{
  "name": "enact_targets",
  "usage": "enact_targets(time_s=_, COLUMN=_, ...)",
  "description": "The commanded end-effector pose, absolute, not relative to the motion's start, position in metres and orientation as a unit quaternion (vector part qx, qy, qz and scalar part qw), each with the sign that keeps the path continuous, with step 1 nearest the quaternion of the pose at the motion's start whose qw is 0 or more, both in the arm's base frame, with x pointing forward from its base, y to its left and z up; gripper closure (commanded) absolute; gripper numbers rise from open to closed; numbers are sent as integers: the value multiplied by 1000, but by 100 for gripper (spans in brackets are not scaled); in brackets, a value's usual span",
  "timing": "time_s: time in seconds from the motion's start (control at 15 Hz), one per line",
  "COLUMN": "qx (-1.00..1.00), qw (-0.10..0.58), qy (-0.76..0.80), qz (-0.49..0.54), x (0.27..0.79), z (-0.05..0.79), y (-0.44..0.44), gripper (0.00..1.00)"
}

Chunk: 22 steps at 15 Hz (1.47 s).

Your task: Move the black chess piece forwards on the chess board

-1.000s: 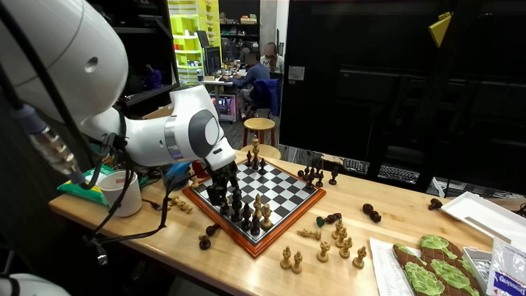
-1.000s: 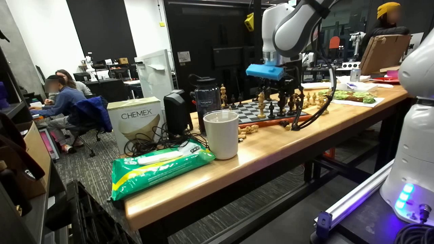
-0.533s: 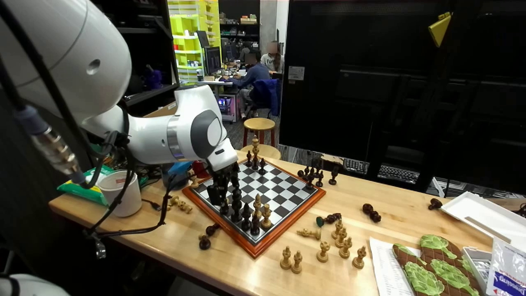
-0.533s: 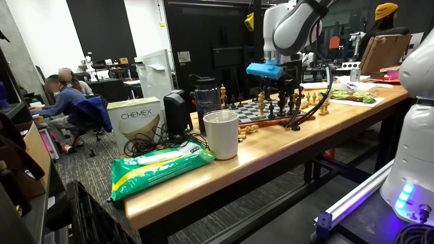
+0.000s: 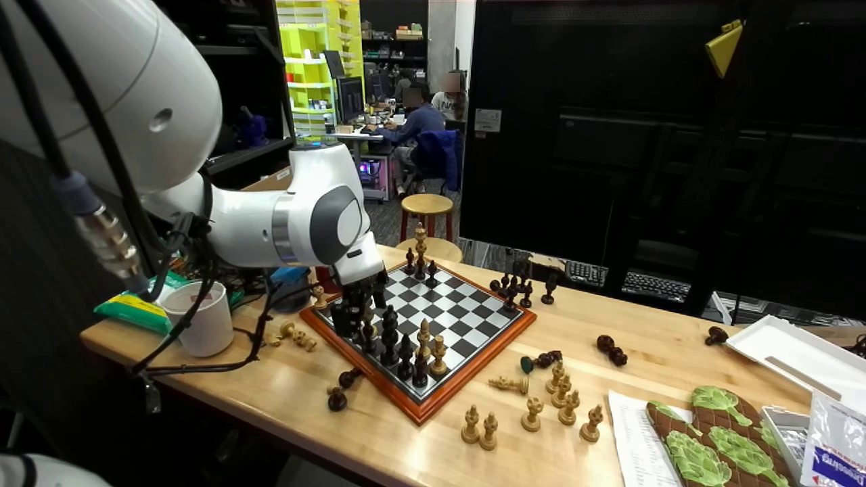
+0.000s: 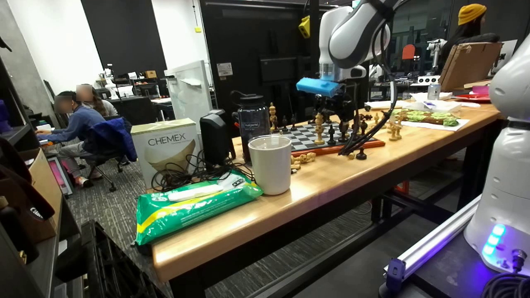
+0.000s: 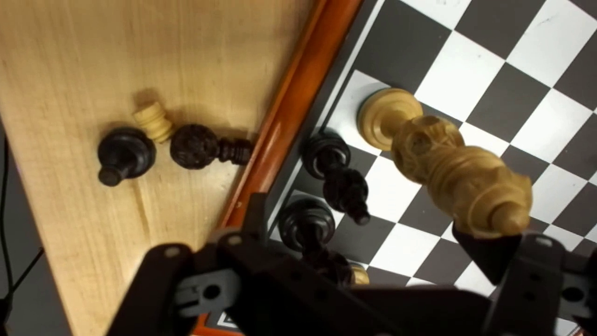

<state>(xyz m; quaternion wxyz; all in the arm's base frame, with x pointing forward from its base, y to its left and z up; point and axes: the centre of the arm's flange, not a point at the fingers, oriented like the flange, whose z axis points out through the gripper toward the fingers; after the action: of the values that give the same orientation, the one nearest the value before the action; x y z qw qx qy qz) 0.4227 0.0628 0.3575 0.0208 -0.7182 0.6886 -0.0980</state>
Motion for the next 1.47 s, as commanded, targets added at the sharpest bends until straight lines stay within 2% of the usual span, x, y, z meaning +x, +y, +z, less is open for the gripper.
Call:
enact_targets(time_s=0.0, qx=-701, qw=31, qy=704, qz=-109, x=430, z=352, y=70, gripper=0)
enact_targets(time_s=0.87, qx=-683, qw=31, qy=719, qz=-124, x=433, z=340, y=67, gripper=0)
enact_targets(time_s=0.93, qx=-683, qw=28, qy=719, qz=-125, x=434, z=340, y=67, gripper=25)
enact_targets(time_s=1.0, qx=-684, qw=27, qy=718, qz=-126, x=434, z=339, y=67, gripper=25)
enact_targets(time_s=1.4, qx=-685, qw=26, qy=716, qz=-128, x=436, z=339, y=67, gripper=70)
